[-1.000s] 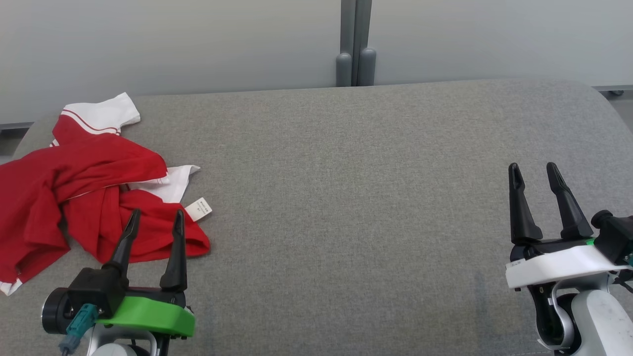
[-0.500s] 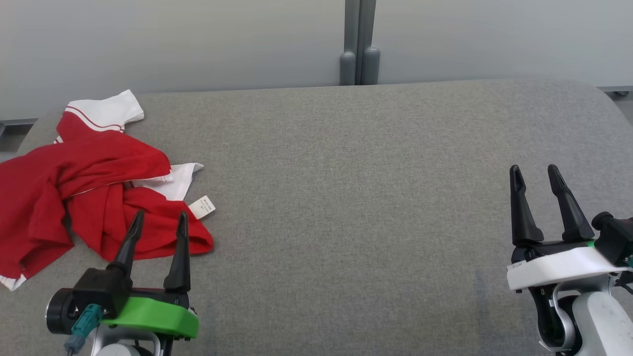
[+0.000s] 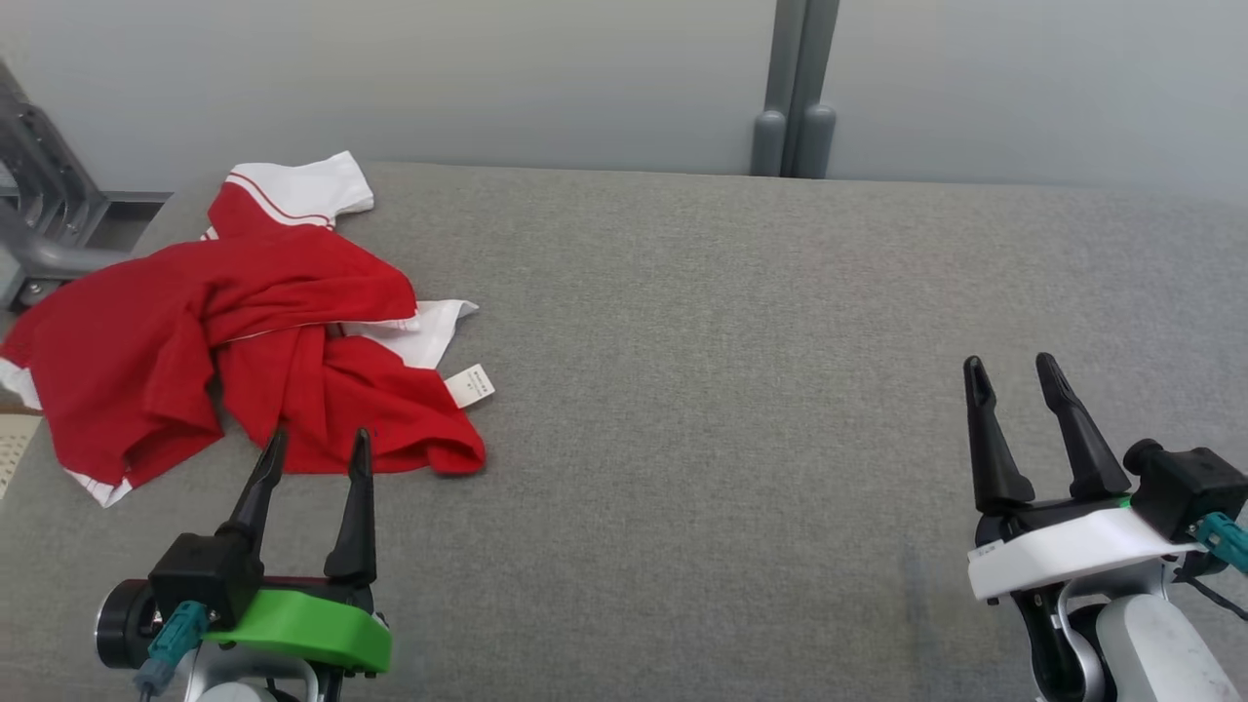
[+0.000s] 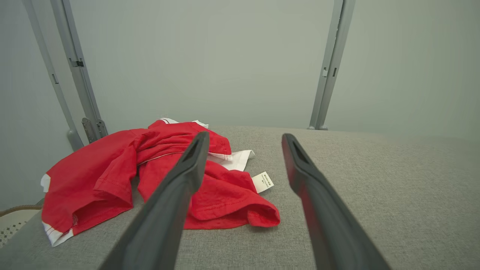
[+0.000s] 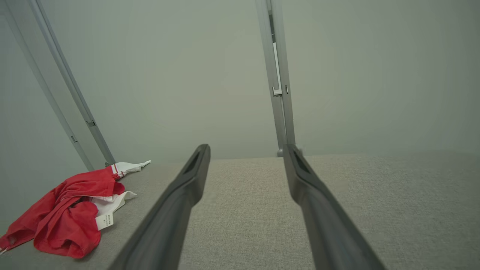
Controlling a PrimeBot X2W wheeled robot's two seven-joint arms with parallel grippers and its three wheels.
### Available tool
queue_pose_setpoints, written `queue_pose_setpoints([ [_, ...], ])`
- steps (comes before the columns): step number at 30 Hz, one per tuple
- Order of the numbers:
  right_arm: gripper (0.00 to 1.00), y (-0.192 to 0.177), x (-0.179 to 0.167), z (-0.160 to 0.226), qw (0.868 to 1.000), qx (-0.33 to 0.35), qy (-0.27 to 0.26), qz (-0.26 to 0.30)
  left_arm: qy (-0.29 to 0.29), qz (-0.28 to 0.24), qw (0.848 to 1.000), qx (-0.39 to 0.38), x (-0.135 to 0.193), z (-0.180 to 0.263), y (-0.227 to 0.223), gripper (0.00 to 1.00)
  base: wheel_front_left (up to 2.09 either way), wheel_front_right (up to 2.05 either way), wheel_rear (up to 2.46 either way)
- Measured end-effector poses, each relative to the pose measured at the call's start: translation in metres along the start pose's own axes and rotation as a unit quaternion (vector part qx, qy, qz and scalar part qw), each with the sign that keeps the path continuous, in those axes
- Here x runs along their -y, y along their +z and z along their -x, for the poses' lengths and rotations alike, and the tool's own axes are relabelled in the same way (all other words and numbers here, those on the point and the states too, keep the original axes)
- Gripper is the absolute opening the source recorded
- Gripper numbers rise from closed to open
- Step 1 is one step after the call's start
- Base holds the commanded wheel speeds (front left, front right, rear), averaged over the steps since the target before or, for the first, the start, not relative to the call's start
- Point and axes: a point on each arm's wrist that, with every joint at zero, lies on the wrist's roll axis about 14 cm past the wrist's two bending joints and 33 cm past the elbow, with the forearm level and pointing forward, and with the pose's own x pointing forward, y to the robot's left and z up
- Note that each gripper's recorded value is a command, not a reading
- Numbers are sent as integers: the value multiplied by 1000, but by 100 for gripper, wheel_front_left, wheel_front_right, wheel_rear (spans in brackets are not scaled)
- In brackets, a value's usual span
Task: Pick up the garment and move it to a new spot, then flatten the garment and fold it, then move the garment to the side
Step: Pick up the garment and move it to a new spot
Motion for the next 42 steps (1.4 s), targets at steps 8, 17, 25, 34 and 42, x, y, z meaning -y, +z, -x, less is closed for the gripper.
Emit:
queue_pose_setpoints([
  [8,100,-14,-34,-10,998,-19,54,-12,52,-9,999,6,-30,17,6,100,0,0,0],
  [17,100,-30,-80,-18,991,-41,124,-23,113,-21,993,15,-64,44,14,100,0,0,0],
  [25,100,-42,-116,-23,982,-56,178,-23,171,-27,985,18,-94,73,19,100,0,0,0],
  [34,100,-57,-151,-20,970,-79,227,-35,238,-29,971,16,-127,103,22,100,0,0,0],
  [42,100,-65,-151,-18,969,-92,227,-33,243,-27,970,5,-129,107,17,100,0,0,0],
])
